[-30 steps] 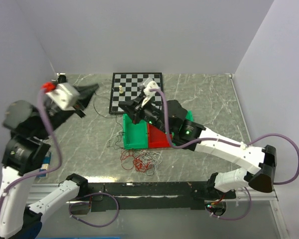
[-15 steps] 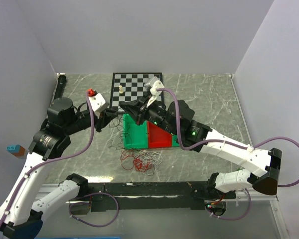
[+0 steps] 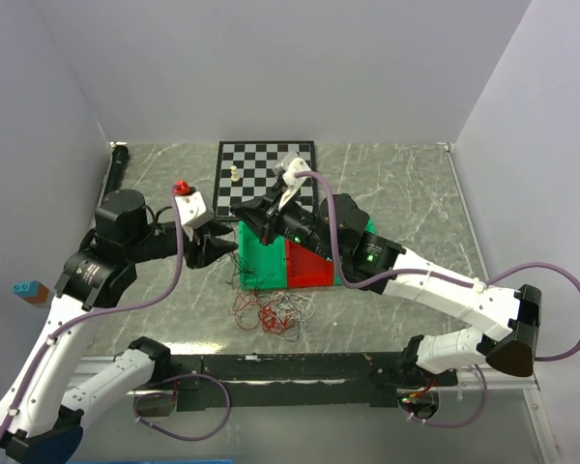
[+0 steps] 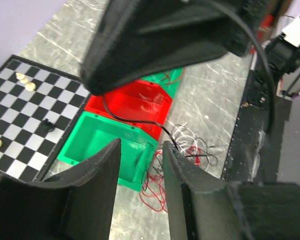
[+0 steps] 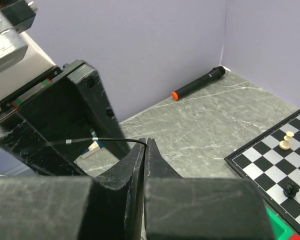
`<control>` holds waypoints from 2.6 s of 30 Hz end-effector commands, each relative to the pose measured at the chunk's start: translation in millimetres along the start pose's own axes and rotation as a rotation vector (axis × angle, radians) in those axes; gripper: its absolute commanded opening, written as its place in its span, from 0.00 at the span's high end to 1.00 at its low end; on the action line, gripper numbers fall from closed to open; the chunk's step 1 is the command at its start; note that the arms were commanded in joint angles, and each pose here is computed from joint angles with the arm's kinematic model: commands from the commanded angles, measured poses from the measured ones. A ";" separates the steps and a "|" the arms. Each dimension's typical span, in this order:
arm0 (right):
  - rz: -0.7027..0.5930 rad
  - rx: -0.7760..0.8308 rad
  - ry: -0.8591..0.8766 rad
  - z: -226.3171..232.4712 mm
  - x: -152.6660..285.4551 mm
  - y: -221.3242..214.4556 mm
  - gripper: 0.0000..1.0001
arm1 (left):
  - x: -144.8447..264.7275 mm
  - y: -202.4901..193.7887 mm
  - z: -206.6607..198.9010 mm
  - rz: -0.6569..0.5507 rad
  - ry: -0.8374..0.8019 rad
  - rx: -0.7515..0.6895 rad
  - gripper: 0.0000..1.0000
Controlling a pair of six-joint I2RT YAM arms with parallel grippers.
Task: Untangle the cables
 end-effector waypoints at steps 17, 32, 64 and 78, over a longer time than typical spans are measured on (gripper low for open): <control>-0.060 0.022 -0.022 -6.1 11.4 22.2 1.00 | 10.1 12.7 23.1 -0.025 0.278 -0.079 0.83; -0.046 0.043 -0.083 -18.9 8.7 29.6 1.00 | 30.7 23.7 10.2 -0.070 0.284 -0.189 0.06; -0.039 -0.023 0.006 -11.3 8.7 44.2 1.00 | -13.7 0.1 31.9 -0.096 0.258 -0.058 0.03; -0.056 -0.066 0.087 7.1 9.2 50.6 1.00 | -23.5 0.9 25.7 -0.107 0.128 0.010 0.84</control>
Point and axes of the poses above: each gripper's point midway between its finger pads, its own x axis back along the fingers, its own z axis along the line the jaws close on, y = z × x, the point moved 9 cm from there along x, back along the fingers, and after that the axes turned 10 degrees about -x, right-handed, at the moved point
